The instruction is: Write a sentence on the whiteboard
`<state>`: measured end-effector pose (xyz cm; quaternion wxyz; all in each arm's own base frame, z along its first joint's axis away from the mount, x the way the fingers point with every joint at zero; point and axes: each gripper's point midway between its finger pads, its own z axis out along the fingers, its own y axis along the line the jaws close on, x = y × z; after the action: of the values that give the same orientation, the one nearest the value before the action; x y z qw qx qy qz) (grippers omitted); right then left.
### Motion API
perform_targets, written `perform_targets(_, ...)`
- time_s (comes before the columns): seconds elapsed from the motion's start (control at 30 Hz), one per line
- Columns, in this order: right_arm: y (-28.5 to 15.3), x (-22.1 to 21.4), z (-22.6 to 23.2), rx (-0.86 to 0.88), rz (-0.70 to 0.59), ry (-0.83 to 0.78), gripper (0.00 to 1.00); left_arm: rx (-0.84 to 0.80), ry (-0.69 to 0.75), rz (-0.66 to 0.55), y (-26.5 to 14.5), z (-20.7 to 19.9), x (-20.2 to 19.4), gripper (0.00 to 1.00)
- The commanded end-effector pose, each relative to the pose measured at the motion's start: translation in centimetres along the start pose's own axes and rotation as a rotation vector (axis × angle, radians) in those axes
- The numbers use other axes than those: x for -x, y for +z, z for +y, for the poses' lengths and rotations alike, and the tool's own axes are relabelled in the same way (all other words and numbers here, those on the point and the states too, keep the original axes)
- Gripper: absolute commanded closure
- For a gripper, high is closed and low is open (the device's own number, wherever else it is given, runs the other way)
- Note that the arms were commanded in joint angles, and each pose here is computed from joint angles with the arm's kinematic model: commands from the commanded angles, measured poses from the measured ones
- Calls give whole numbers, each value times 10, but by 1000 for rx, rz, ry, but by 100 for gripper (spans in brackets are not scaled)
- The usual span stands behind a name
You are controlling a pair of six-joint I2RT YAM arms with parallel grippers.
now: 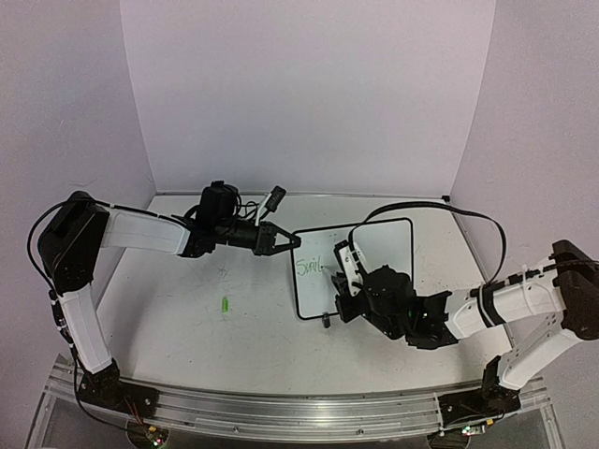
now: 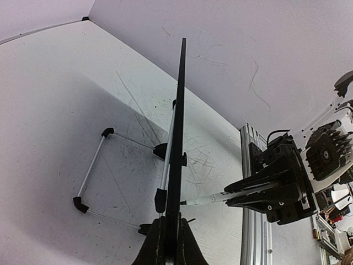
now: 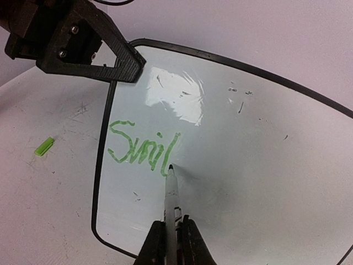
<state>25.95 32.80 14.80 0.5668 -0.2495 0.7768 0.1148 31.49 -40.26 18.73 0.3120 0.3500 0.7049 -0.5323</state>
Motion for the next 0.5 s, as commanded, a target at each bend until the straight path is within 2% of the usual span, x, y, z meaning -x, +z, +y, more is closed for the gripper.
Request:
perform_targets(0.0, 5, 19, 0, -20, -41, 18, 100, -22, 13, 1, -4, -16, 5, 100)
perform_targets(0.47, 4, 7, -12, -86, -3, 14, 100, -22, 9, 4, -4, -15, 4, 100)
